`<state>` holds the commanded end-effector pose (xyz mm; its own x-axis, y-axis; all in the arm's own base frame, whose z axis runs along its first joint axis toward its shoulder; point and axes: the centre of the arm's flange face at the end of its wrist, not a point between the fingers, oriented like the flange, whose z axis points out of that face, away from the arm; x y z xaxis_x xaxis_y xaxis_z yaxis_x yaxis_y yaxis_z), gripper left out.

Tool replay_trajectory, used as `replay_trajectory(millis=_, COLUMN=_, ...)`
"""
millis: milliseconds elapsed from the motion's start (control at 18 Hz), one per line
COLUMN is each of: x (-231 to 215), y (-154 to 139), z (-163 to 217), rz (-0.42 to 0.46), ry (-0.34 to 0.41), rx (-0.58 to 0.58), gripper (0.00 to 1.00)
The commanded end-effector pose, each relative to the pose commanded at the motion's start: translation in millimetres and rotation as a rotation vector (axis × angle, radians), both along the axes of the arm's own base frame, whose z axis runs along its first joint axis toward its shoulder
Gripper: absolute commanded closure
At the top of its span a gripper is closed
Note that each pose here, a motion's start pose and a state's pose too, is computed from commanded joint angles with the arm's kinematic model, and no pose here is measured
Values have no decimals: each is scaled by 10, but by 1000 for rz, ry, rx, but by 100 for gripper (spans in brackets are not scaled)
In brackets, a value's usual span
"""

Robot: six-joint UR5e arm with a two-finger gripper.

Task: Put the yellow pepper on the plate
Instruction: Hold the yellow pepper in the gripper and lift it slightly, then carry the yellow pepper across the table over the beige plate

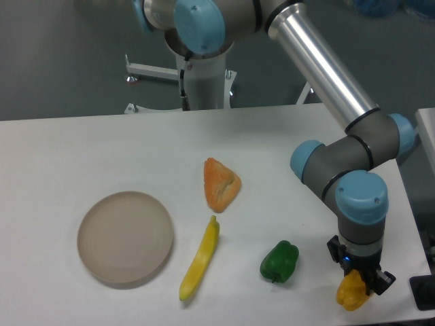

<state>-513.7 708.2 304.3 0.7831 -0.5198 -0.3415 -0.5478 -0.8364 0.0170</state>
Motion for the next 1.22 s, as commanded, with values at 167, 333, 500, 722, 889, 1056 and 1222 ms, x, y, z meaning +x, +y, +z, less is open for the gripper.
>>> replay_trajectory(millis=167, x=14, y=4, z=3, rz=3, ry=-2, rx=0, gripper=51)
replay_trajectory(millis=333, x=30, y=-9, z=43, rz=8, ry=-3, rx=4, gripper=51)
replay_trajectory(millis=500, x=55, y=2, z=40, rz=6, ry=-4, rx=3, gripper=51)
replay_trajectory(millis=722, x=66, y=10, z=40, rz=6, ry=-5, rx=4, gripper=51)
replay_trajectory(millis=889, x=91, y=22, z=65, rz=3, ry=-3, rx=5, gripper=51)
replay_trajectory(millis=1056, x=120, y=25, z=110, rz=17, ry=-4, rx=8, gripper=51)
replay_trajectory(millis=1222, x=340, y=92, z=264, rz=66, ry=-22, rx=21, gripper=51)
